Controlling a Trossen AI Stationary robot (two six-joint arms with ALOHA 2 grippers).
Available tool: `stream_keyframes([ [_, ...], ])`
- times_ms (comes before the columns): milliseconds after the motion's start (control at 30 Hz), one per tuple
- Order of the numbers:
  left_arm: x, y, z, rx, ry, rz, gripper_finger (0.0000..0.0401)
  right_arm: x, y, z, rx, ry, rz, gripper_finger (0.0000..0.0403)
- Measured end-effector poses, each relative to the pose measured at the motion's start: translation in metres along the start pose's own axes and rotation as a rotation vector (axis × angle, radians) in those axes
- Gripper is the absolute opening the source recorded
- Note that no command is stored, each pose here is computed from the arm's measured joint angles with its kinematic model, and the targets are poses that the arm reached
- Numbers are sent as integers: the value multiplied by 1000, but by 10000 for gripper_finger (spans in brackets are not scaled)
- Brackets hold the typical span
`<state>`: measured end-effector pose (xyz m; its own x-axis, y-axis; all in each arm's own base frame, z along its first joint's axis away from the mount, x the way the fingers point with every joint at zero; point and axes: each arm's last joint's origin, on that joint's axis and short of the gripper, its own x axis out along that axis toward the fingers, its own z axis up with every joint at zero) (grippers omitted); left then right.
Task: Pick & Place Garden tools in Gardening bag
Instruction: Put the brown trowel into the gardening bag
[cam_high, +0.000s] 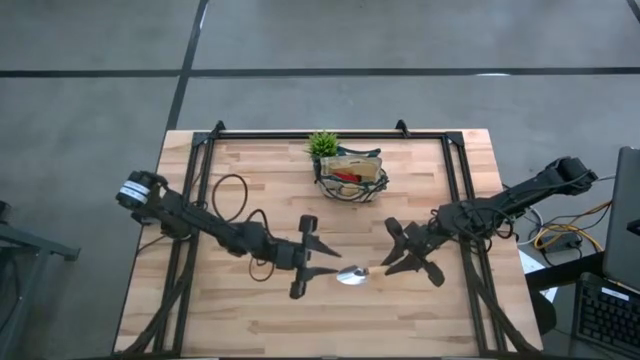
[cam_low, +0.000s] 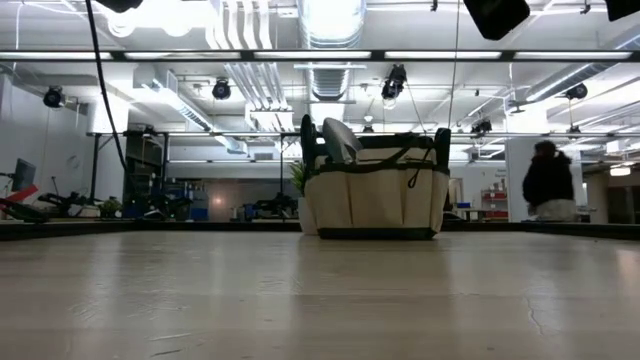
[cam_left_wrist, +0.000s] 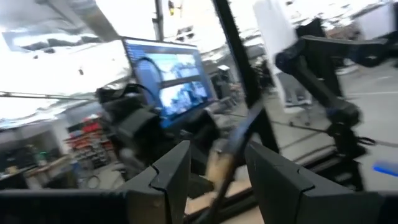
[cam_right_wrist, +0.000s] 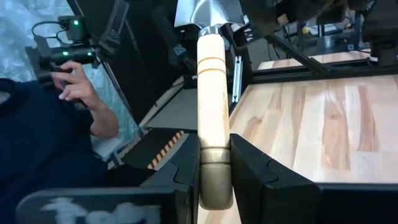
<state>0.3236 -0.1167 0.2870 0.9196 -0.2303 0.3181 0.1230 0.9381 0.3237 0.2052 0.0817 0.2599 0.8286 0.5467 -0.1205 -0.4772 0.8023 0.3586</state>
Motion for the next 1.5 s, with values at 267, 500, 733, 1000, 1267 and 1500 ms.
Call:
stream_keyframes([
  [267,0,-3,2,-23,-27,-84,159,2,0,0,-2,-2,10,52],
  [500,4,-1,6,-46,-43,-77,159,8,-4,-3,1,-2,-21,52],
  [733,3,-2,5,-72,-46,-108,154,13,-9,-5,3,-3,-36,52],
  [1000,4,-3,5,-87,-35,-120,91,19,-17,-8,24,1,-62,54],
  [1267,4,-2,4,-81,-34,-115,10,21,-20,-11,49,18,-68,54],
  [1500,4,-2,4,-87,-31,-112,8,20,-20,-11,44,16,-73,54],
])
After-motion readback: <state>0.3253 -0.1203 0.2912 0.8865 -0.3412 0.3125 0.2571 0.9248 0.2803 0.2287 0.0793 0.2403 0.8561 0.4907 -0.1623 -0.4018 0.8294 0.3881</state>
